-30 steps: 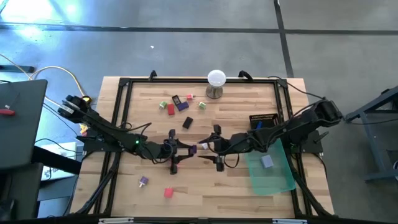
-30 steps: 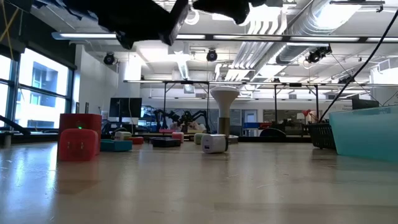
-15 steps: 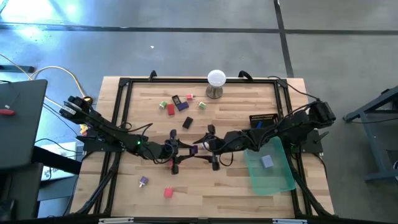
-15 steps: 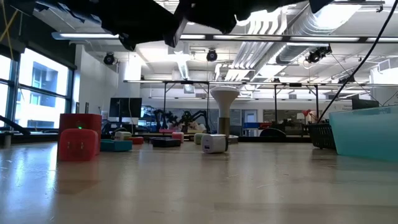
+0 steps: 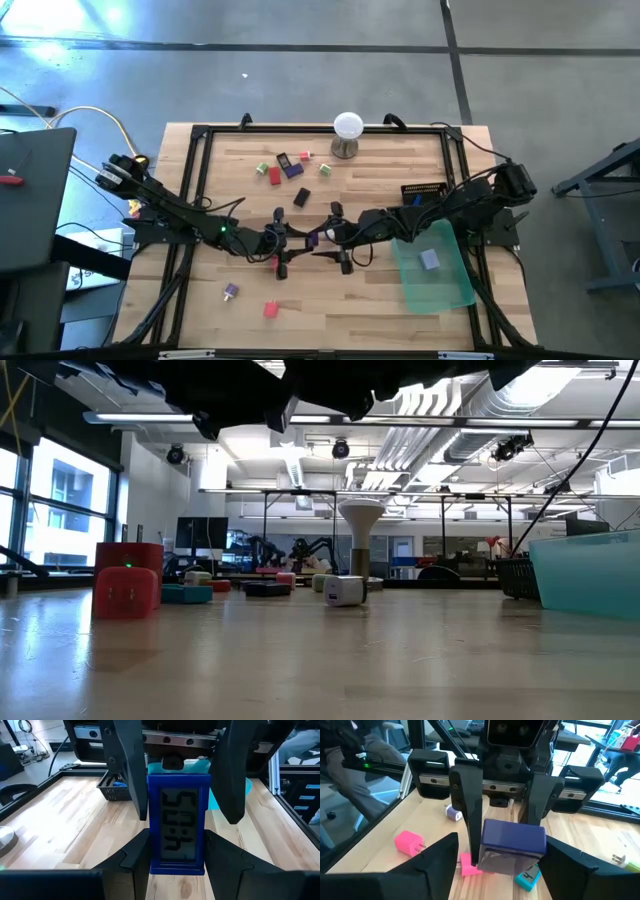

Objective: Pick & Place Office items
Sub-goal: Put the violet digital clock into the black basket

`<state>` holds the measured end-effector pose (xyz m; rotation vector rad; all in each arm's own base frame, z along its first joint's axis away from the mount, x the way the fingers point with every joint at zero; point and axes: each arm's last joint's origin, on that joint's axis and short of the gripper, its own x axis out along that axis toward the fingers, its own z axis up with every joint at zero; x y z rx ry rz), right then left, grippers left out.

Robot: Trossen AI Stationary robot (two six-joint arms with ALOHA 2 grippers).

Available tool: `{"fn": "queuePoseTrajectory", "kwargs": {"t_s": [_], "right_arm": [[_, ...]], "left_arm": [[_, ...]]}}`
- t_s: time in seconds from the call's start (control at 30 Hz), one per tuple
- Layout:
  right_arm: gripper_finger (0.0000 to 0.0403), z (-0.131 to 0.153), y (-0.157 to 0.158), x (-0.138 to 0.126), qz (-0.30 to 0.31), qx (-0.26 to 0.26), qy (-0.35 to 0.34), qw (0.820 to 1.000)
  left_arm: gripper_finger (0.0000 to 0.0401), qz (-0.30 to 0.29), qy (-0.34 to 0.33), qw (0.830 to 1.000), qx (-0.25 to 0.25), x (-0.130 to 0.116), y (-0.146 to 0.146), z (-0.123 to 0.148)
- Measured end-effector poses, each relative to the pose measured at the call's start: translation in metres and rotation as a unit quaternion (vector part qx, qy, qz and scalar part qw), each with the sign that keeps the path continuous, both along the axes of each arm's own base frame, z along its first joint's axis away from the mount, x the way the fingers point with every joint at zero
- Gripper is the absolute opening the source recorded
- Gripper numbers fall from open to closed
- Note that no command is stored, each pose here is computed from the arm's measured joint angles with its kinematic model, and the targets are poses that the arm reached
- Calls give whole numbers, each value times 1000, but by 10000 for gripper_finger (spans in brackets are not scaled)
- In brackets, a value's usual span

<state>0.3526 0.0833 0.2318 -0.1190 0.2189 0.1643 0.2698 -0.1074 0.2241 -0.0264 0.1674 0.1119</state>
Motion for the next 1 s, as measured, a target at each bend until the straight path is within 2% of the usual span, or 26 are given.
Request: {"fn": "queuePoseTrajectory", "kwargs": {"t_s": [0.3,0.67,1.0], "right_arm": [[232,1,0,0,1,1,-3,1000],[142,0,-5,1,-4,-4,3,1000],[145,-1,-4,1,-3,-7,5,1000]], "left_arm": [[143,0,-1,1000,5,0,1,0],[143,0,-2,1000,10,0,1,0],[147,1,-2,1000,8,0,1,0]]}}
